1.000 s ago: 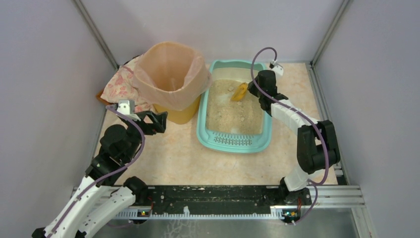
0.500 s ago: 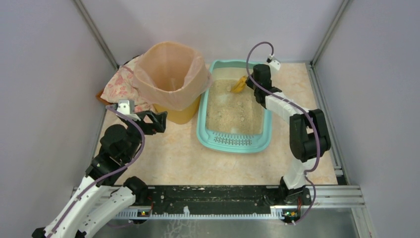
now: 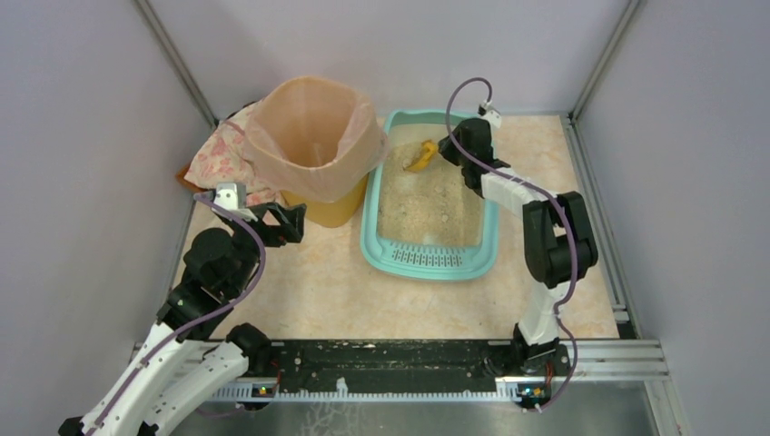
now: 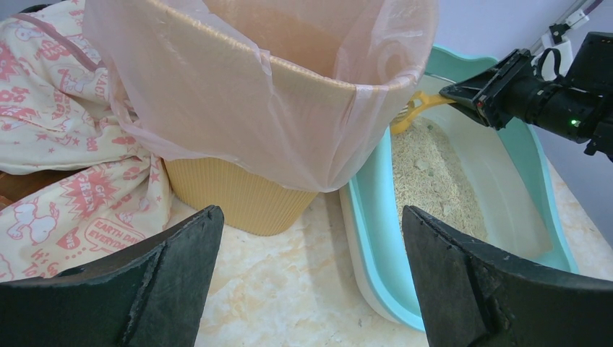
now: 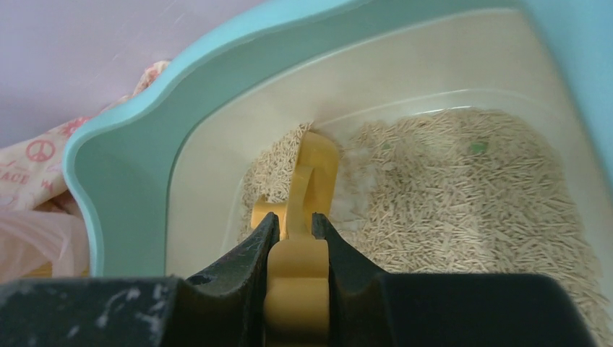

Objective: Clean the litter box

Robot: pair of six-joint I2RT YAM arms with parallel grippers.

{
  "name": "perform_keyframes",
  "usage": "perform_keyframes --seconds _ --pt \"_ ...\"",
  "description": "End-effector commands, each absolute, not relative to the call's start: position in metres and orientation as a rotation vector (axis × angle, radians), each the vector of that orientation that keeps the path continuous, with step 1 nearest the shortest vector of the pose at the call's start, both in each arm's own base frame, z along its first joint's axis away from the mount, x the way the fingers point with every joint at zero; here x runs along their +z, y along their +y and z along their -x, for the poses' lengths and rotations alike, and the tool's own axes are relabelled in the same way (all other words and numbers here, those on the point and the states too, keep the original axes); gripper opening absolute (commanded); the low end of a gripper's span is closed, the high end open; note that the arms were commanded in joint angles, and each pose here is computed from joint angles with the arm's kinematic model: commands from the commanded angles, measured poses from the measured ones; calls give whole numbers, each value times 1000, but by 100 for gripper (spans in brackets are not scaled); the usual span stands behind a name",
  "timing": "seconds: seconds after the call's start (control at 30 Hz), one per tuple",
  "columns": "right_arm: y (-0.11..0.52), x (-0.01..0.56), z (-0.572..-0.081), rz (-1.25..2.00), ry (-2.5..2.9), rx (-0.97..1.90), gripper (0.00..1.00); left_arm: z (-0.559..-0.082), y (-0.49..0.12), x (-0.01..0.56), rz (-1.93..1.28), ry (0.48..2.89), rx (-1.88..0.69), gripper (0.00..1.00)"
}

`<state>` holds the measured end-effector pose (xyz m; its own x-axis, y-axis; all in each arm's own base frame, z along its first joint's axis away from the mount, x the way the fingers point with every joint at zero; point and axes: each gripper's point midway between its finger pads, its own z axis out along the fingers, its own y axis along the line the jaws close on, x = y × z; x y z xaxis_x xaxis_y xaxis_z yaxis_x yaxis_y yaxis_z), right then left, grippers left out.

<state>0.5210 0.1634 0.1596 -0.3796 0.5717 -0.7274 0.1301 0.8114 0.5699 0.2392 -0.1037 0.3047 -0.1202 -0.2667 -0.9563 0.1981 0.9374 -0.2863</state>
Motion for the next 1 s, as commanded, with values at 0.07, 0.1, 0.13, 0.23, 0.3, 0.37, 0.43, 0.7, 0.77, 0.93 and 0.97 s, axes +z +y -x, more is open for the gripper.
perform_keyframes --seconds 0.07,0.1,0.13,0.23,0.3,0.37,0.43,0.7,0.77,0.93,0.97 --pt "207 117 -505 -403 2074 699 0 -239 -103 303 49 1645 -391 99" --pt "209 112 -504 -396 2083 711 0 -239 -103 303 50 1644 -391 99" --pt "212 108 -504 -393 2091 722 0 -239 -103 303 50 1645 -392 99" --pt "218 99 -502 -376 2107 758 0 -238 -103 302 52 1646 -392 99" --pt "222 94 -501 -366 2117 776 0 -238 -103 302 52 1647 -390 99" --pt "225 89 -500 -354 2122 802 0 -239 -103 301 53 1648 -390 99" --pt "230 82 -498 -343 2132 834 0 -239 -103 301 53 1648 -392 99" --pt "242 70 -488 -351 2129 973 0 -239 -104 301 52 1651 -395 99" --pt "241 76 -487 -371 2099 1016 0 -239 -104 300 51 1653 -395 99" --pt "237 92 -484 -367 2063 1035 0 -238 -106 301 49 1651 -407 99" --pt "235 98 -483 -366 2052 1036 0 -238 -106 301 49 1650 -408 99"
